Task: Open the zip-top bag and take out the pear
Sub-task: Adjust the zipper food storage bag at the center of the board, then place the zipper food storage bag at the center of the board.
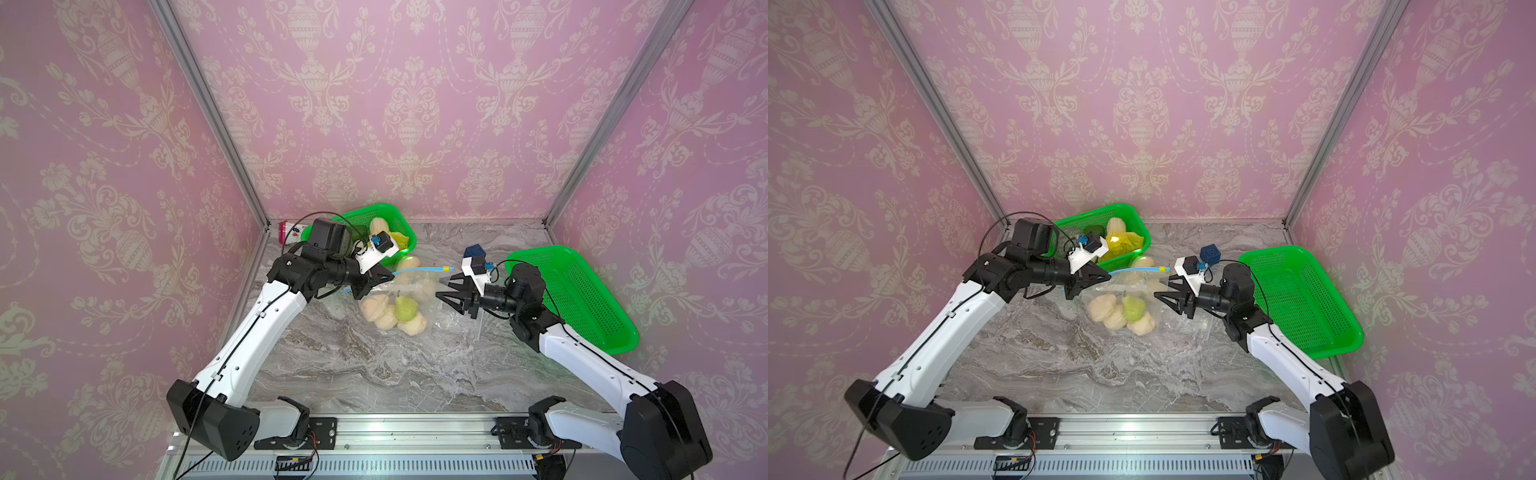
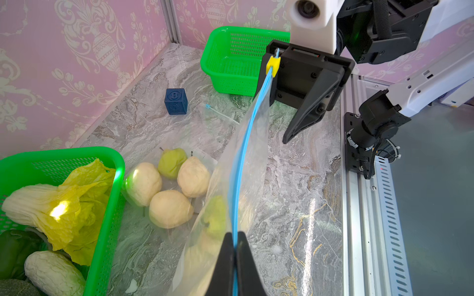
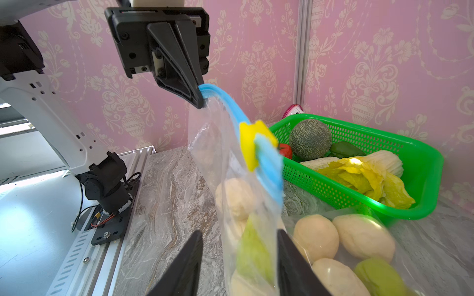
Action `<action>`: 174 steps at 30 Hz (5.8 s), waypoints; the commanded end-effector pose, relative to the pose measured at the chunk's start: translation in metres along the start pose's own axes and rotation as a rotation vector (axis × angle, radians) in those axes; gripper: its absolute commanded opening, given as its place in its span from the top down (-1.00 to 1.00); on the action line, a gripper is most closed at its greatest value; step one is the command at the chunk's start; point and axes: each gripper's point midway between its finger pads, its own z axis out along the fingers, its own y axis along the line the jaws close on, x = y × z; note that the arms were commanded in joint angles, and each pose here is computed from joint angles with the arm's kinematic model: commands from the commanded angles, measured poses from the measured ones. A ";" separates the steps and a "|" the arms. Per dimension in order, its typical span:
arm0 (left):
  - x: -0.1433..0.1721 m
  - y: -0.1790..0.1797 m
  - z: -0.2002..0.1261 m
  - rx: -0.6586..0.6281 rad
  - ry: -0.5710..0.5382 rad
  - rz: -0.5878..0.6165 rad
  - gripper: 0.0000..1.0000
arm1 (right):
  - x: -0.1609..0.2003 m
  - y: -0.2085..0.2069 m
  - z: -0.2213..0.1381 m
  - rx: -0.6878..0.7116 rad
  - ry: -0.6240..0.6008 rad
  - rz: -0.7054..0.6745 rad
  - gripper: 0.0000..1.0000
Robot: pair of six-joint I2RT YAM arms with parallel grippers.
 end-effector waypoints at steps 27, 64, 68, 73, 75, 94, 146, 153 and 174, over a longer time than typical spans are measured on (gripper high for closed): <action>-0.061 -0.011 0.011 0.080 -0.093 0.172 -0.16 | -0.018 0.002 0.018 -0.011 -0.077 -0.032 0.70; -0.080 -0.042 0.084 0.171 -0.022 0.291 0.53 | -0.014 0.004 0.017 -0.006 -0.092 -0.006 0.71; -0.081 -0.040 0.087 0.170 -0.025 0.281 0.78 | -0.012 0.004 0.017 -0.005 -0.091 -0.001 0.71; -0.080 -0.041 0.088 0.171 -0.021 0.283 1.00 | -0.013 0.003 0.016 0.007 -0.094 0.001 0.71; -0.079 -0.040 0.088 0.169 -0.016 0.285 1.00 | -0.015 -0.001 0.014 0.036 -0.096 0.001 0.48; -0.075 -0.042 0.087 0.189 0.024 0.293 1.00 | -0.042 -0.006 -0.016 0.148 -0.009 -0.187 0.24; -0.150 0.049 -0.002 -0.756 -0.096 -0.520 1.00 | -0.108 0.014 -0.010 0.184 -0.072 0.412 -0.45; -0.147 0.052 0.000 -0.772 -0.122 -0.560 1.00 | -0.121 0.023 0.023 0.034 -0.248 0.699 -0.41; -0.142 0.033 0.103 -0.455 -0.078 -0.632 1.00 | -0.034 -0.011 -0.003 0.438 -0.195 0.893 -0.57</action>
